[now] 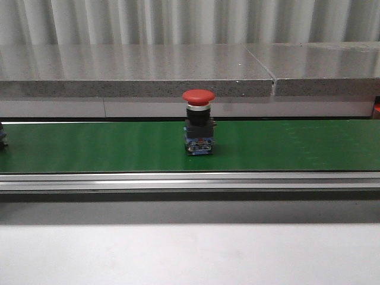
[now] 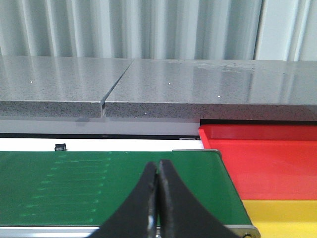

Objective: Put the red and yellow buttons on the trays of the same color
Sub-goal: 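Set the yellow button on the belt and open the left gripper, then lower the right gripper onto the red button on the belt and grasp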

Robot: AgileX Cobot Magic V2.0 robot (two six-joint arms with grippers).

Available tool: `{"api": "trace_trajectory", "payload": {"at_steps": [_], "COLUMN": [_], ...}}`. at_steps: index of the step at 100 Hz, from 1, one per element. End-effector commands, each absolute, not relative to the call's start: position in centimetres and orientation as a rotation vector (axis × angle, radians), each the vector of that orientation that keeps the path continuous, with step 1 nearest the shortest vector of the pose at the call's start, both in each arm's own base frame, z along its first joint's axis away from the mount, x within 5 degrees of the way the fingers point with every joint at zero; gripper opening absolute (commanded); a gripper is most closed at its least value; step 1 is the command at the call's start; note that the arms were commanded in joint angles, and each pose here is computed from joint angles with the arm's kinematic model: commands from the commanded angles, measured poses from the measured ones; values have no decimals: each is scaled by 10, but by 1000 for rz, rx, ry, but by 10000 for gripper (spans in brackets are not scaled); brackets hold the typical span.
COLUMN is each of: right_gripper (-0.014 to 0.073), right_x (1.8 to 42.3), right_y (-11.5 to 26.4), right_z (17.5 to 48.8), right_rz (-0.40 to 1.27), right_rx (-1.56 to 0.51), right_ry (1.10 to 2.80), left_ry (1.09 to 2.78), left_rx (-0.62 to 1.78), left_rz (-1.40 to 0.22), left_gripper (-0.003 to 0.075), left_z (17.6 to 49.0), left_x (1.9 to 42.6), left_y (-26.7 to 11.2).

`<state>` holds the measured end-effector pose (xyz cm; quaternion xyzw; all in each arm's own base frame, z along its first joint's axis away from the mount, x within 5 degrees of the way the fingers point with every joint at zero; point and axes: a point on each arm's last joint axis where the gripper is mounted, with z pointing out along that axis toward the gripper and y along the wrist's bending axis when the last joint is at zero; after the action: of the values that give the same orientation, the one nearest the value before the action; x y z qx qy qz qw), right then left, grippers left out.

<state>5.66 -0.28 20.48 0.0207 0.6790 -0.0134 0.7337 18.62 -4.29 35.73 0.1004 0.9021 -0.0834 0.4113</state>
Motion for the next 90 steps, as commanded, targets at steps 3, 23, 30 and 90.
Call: {"api": "trace_trajectory", "payload": {"at_steps": [3, 23, 30, 90], "right_gripper": [-60, -60, -60, -57], "right_x": [53, 52, 52, 82], "right_y": [-2, -2, -2, -2], "right_z": [220, 221, 223, 308], "right_rz": [-40, -40, -38, 60], "right_rx": [31, 30, 28, 118], "right_ry": [1370, 1362, 1341, 1770], "left_ry": [2117, 2035, 2006, 1926], "left_rx": [239, 235, 234, 240], "left_rz": [-233, -235, -236, -240], "left_gripper": [-20, -20, -20, -20], "left_z": [369, 352, 345, 334], "left_x": [156, 106, 91, 51], "left_y": [-39, -30, -27, -20]}}
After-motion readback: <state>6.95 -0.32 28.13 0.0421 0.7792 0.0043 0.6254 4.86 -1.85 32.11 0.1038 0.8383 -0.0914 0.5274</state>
